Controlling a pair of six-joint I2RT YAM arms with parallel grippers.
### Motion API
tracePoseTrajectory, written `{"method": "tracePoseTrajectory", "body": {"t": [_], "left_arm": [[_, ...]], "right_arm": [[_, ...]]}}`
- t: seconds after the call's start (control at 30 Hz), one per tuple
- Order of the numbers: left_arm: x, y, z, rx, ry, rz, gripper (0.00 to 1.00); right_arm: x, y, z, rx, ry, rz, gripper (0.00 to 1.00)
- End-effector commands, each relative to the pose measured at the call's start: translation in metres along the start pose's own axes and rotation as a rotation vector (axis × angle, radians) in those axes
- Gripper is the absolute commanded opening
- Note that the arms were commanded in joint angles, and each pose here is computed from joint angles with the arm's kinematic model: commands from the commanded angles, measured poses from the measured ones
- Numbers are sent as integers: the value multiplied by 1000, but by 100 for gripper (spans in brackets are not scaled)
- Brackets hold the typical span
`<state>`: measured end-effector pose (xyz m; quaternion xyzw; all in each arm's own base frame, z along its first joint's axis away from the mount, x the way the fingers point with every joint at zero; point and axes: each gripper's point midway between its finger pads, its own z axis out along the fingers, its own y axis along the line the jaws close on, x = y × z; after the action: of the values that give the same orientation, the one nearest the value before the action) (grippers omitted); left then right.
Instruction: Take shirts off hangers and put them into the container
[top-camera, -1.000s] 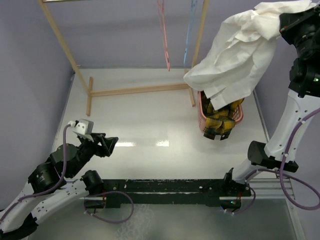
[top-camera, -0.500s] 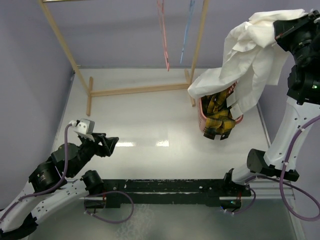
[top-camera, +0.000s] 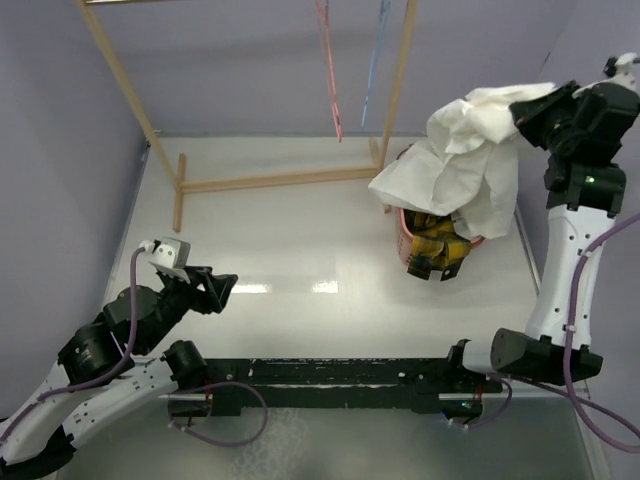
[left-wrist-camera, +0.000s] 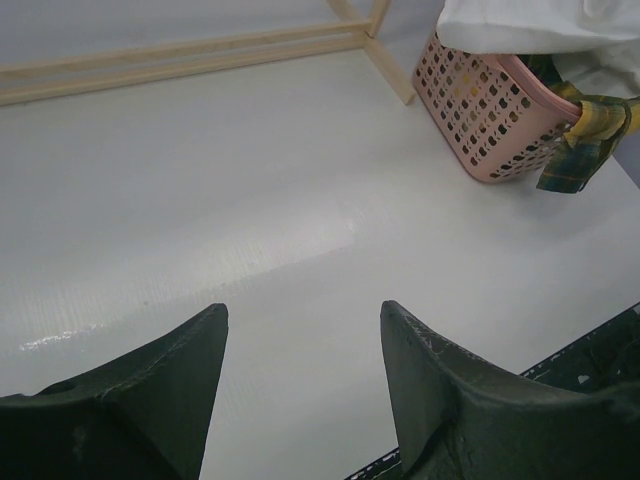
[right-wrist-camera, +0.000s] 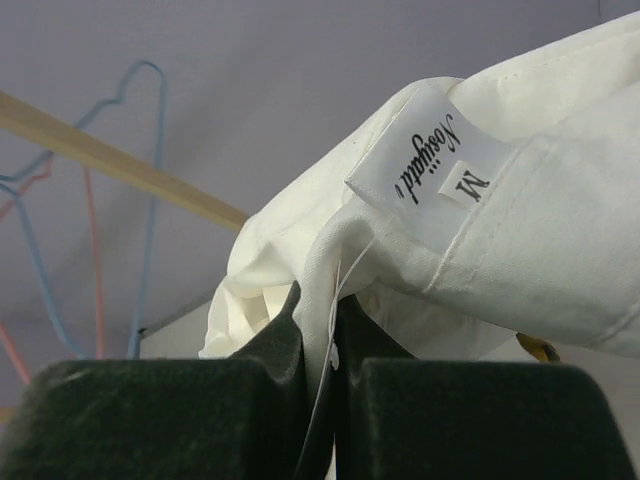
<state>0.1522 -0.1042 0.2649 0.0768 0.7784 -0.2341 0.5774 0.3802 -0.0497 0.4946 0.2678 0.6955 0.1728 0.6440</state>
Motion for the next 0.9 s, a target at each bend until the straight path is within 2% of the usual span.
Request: {"method": "tracePoseTrajectory", "body": {"t": [0.0,0.37,0.6,0.87], "left_arm": [[-13,-5,-3,17,-34,-25,66],[-10,-8,0,25,-17,-17,65],[-11,-8,-1,27,-22,-20,65],[-10,-8,0,29,-19,-17,65]], "right_arm": [[40,-20,8,-17,47,-35,0],[212,-59,50,116,436,-268,0],[284,-119,70,258,563,-298,0],[367,-169,74,319,757,-290,0]]}}
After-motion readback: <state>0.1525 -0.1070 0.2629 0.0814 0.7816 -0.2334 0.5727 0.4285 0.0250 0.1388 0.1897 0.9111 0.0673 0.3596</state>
